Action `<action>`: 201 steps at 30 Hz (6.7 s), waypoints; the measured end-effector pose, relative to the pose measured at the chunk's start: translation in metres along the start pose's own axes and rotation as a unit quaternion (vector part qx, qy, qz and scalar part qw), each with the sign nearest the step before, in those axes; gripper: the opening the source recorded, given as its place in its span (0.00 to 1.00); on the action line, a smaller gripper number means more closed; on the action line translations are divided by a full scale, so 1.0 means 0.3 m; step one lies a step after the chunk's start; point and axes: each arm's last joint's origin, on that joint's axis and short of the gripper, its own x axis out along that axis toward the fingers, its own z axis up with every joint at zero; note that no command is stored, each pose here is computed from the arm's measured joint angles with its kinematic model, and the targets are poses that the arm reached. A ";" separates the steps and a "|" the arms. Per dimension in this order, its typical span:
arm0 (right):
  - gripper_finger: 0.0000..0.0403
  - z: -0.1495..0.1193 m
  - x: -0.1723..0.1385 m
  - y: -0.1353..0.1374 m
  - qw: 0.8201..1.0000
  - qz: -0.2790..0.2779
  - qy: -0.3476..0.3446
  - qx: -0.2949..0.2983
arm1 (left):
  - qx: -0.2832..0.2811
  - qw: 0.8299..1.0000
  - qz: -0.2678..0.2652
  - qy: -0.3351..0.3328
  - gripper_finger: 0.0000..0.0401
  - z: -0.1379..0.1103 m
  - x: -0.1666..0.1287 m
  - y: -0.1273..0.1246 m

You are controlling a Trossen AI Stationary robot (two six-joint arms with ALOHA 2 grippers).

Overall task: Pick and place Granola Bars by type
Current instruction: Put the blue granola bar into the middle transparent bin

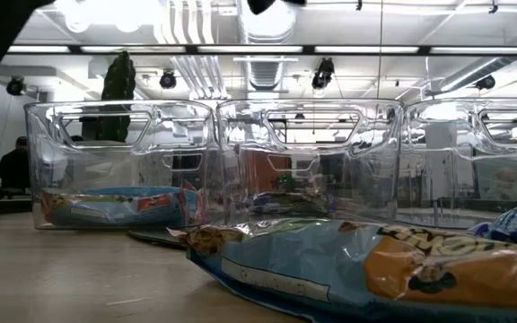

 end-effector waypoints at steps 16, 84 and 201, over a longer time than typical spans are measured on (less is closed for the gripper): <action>0.02 -0.001 0.000 0.006 1.000 0.015 0.001 -0.001 | -0.018 0.990 0.004 -0.140 0.00 0.016 -0.363 -0.043; 0.60 -0.246 0.594 -0.209 0.941 -0.087 0.310 0.106 | -0.121 0.904 0.033 -0.408 0.00 -0.581 -0.581 -0.150; 0.09 -0.323 0.622 0.214 0.899 0.242 0.364 0.023 | -0.123 0.904 0.049 -0.406 0.00 -0.582 -0.576 -0.146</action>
